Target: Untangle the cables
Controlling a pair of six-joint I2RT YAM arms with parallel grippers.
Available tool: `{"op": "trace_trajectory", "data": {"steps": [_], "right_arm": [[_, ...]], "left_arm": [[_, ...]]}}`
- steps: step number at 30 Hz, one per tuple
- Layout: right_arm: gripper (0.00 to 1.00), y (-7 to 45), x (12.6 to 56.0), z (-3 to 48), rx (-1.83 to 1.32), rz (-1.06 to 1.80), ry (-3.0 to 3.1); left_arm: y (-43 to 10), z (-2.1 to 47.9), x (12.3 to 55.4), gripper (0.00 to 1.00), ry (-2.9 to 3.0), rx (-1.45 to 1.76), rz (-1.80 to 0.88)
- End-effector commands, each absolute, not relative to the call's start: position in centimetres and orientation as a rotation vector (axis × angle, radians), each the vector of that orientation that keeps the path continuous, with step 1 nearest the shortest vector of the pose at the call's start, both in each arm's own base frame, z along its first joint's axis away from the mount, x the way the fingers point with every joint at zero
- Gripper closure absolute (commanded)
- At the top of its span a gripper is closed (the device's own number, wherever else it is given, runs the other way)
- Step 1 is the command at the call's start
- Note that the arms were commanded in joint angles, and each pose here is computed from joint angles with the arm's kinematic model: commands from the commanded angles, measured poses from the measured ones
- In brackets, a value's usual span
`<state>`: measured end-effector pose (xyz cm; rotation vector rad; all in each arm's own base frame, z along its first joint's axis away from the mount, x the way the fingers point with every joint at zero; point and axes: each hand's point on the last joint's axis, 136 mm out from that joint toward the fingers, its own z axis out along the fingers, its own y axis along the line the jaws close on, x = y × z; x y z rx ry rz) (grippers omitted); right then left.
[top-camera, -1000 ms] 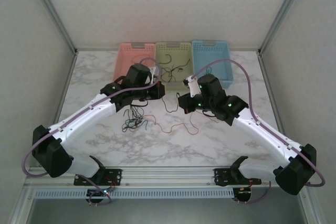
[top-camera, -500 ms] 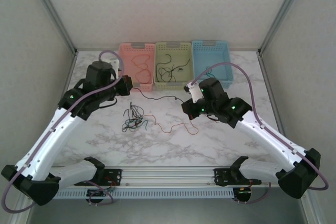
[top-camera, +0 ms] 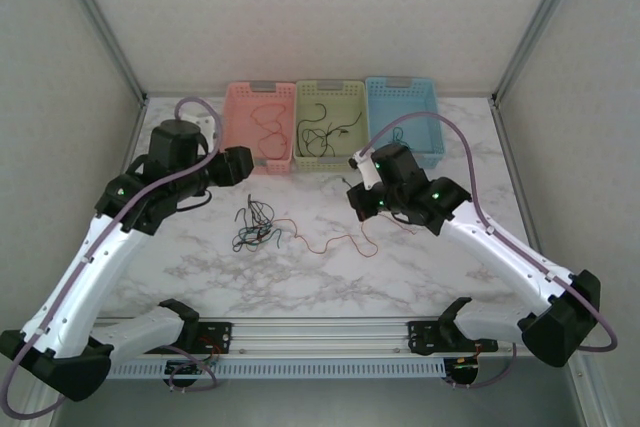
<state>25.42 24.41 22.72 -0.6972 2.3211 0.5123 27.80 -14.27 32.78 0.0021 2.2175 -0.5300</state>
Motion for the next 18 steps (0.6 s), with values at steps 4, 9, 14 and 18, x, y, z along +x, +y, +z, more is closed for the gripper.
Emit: {"op": "trace_trajectory", "data": {"steps": [4,9,14,18], "right_arm": [[1.0,21.4,31.3,25.7,-0.408,0.244,2.323],[1.0,18.1,36.7,24.5,-0.171,-0.019,2.412],[1.0,18.7,41.5,22.7,-0.101,-0.081,2.449],[1.0,19.9,45.5,21.1,-0.079,-0.123,2.476]], "left_arm": [[-12.1,34.1,27.2,0.11,2.16,-0.028,-0.445],[-11.7,33.3,26.7,0.11,2.176,-0.028,-0.425],[-11.6,32.3,26.5,0.11,2.192,-0.033,-0.418],[-11.4,31.9,26.3,0.11,2.201,-0.031,-0.412]]}}
